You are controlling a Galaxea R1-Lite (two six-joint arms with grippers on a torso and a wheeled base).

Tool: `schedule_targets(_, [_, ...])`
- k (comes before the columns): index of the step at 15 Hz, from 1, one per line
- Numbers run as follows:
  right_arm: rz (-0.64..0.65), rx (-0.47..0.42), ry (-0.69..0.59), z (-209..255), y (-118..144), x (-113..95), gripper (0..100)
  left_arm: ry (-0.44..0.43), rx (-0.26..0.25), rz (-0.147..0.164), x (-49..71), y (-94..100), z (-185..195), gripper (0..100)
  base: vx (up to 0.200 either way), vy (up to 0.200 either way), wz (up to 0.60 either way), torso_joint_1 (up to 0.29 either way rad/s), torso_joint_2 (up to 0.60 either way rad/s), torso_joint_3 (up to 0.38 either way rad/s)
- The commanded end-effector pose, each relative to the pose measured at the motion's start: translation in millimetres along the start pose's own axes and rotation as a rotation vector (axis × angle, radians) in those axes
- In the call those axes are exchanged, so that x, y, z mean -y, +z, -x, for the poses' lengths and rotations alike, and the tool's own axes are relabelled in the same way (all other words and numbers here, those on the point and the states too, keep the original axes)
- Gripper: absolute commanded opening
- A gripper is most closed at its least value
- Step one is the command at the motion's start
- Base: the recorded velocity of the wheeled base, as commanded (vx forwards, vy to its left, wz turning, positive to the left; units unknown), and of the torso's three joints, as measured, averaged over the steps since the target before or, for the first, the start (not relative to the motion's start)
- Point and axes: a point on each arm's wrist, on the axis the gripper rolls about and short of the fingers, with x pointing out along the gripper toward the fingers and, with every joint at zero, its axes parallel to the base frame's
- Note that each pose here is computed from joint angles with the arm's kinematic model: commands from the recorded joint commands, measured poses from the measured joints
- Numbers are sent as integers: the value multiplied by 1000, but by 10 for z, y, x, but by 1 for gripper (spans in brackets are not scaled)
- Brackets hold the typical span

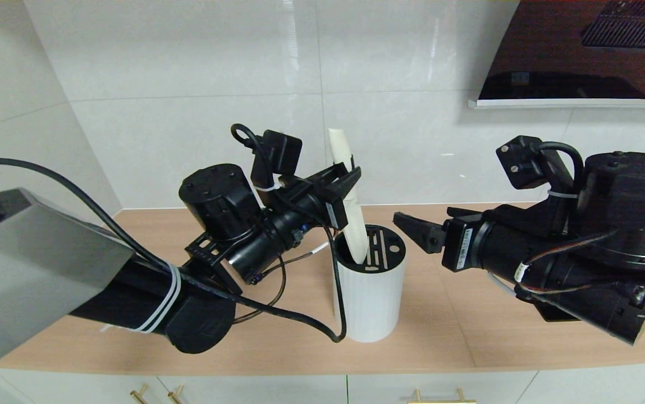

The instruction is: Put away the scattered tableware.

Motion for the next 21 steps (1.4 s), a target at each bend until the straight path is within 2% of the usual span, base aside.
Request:
schedule_targets(1, [1,-3,1,-6,-10,-3,100,0,-23,1,-4,-83,-3,0,0,0,0,0,0,0])
schedule_targets(7, [0,-2,1,-2,-6,-3,100,16,-57,-9,-14,-197,10,0,0,0,0,0,0,0])
schedule_targets(11, [1,-3,1,-1,-10,-2,100,22,-73,-20,-32,-370,-15,0,0,0,0,0,0,0])
schedule_targets(14, [1,-3,1,-1,-10,-2,100,28,-102,-18,-39,-471,-3,0,0,0,0,0,0,0])
schedule_targets(21, [0,0,1,1,-2,-4,100,2,-128,-13,74,-714,-20,0,0,0,0,0,0,0])
